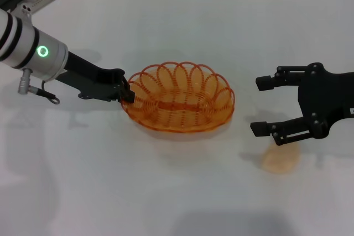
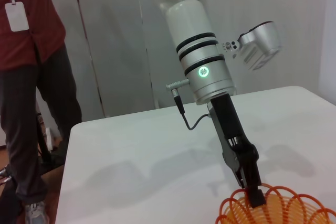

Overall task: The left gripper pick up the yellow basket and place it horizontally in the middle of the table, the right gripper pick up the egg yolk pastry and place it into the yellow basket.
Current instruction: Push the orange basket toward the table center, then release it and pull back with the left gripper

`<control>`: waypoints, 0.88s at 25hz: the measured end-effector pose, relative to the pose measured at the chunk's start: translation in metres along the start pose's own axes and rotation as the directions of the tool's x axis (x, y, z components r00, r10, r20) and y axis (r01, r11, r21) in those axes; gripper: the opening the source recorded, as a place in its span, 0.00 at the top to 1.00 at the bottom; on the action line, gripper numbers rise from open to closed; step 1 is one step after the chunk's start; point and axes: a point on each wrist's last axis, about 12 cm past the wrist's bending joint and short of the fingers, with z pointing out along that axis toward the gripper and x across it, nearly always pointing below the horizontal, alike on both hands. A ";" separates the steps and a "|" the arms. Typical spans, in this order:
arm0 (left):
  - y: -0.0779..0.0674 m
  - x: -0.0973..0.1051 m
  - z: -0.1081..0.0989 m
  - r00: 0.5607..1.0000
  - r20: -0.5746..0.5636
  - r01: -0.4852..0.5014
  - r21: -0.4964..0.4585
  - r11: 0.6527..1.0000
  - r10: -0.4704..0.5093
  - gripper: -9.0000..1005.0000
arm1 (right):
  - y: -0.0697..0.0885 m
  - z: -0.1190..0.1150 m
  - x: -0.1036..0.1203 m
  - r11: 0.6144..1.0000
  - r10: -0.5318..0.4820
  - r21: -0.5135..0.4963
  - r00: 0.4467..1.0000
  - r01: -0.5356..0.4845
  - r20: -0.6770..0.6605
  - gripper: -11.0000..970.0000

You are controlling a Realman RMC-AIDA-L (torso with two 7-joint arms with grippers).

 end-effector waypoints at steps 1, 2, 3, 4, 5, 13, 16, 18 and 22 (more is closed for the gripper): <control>0.000 0.000 0.000 1.000 -0.001 0.000 0.001 1.000 0.000 0.83 | 0.000 0.000 0.000 1.000 0.000 0.000 1.000 0.000 0.000 0.12; 0.000 0.000 0.001 1.000 -0.002 0.000 0.002 1.000 0.000 0.83 | 0.000 0.000 0.000 1.000 0.000 0.000 1.000 0.000 0.000 0.12; -0.001 0.000 0.001 1.000 -0.002 0.000 0.002 1.000 0.000 0.83 | 0.000 0.000 0.000 1.000 0.001 0.000 1.000 -0.001 0.000 0.12; -0.001 0.000 0.001 1.000 -0.003 0.000 0.003 1.000 0.000 0.83 | 0.000 0.000 0.000 1.000 0.002 0.000 1.000 -0.002 0.000 0.12; -0.001 0.000 0.001 1.000 -0.003 0.000 0.003 1.000 0.000 0.83 | 0.000 0.000 0.000 1.000 0.002 0.000 1.000 -0.002 0.000 0.12; -0.001 0.002 0.002 1.000 -0.011 0.002 0.008 1.000 -0.002 0.82 | 0.000 0.000 0.001 1.000 0.003 0.000 1.000 -0.003 0.000 0.12; -0.001 0.003 0.001 1.000 -0.012 0.007 0.014 1.000 -0.007 0.81 | 0.000 0.000 0.000 1.000 0.003 0.002 1.000 -0.003 0.001 0.12; 0.000 0.003 0.000 1.000 -0.011 0.011 0.018 1.000 -0.010 0.78 | 0.000 0.000 0.000 1.000 0.002 0.004 1.000 -0.002 0.001 0.12; -0.001 0.001 -0.003 1.000 -0.004 0.008 0.022 1.000 -0.007 0.64 | -0.001 -0.002 0.000 1.000 0.003 0.009 1.000 -0.003 0.003 0.12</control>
